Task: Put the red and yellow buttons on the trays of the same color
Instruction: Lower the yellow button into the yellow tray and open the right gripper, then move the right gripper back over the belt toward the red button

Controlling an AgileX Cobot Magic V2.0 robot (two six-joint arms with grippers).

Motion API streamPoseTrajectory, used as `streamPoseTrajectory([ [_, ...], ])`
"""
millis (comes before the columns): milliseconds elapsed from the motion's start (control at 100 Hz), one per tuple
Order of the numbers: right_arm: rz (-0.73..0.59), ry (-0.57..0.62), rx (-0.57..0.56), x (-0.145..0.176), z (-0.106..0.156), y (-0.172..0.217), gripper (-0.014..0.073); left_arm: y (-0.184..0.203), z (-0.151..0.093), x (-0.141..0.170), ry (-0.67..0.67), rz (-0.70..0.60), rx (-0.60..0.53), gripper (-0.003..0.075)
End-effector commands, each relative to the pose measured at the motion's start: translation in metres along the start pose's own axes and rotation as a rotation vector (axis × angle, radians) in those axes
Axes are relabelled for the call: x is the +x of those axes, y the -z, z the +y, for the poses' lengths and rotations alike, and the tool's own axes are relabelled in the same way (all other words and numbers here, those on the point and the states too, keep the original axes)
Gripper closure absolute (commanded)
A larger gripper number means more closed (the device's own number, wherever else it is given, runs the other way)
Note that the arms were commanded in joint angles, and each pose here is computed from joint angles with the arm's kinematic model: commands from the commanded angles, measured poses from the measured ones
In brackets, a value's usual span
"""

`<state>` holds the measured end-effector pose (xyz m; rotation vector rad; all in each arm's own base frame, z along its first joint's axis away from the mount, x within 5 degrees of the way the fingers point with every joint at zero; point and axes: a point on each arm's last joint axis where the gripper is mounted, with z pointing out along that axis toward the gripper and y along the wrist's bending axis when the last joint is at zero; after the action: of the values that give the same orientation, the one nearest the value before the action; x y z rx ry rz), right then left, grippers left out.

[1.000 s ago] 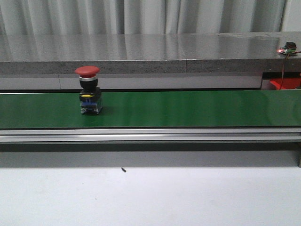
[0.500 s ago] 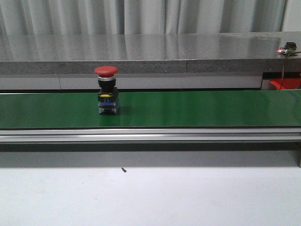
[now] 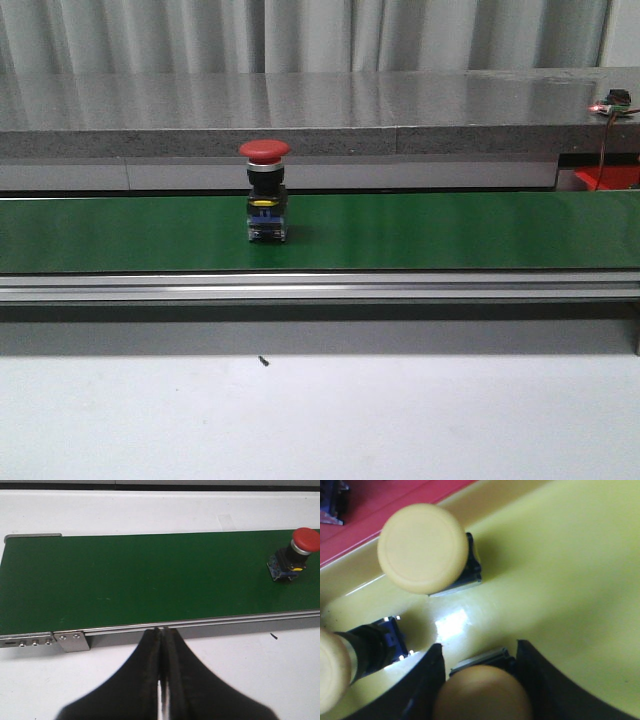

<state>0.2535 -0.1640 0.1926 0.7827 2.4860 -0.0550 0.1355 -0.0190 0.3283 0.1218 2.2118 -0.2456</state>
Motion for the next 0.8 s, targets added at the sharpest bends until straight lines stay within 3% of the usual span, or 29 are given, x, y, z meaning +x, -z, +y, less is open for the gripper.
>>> streamPoseTrajectory([
  [0, -0.108, 0.009, 0.014, -0.014, -0.002, 0.013, 0.0458, 0.006, -0.002, -0.013, 0.008, -0.100, 0.005, 0.0740],
  [210, -0.116, 0.009, 0.016, -0.015, -0.002, 0.013, 0.0120, 0.006, -0.002, -0.013, 0.008, -0.101, 0.005, 0.0740],
  [280, -0.119, 0.009, 0.016, -0.015, -0.002, 0.014, 0.0062, 0.006, -0.002, -0.013, 0.008, -0.101, 0.005, 0.0740],
  [610, -0.223, 0.025, 0.015, -0.021, 0.002, 0.045, 0.0057, 0.006, -0.002, -0.013, 0.008, -0.101, 0.005, 0.0740],
  [790, -0.324, 0.100, -0.020, -0.024, 0.025, 0.073, 0.0057, 0.006, -0.002, -0.013, 0.008, -0.101, 0.005, 0.0740],
])
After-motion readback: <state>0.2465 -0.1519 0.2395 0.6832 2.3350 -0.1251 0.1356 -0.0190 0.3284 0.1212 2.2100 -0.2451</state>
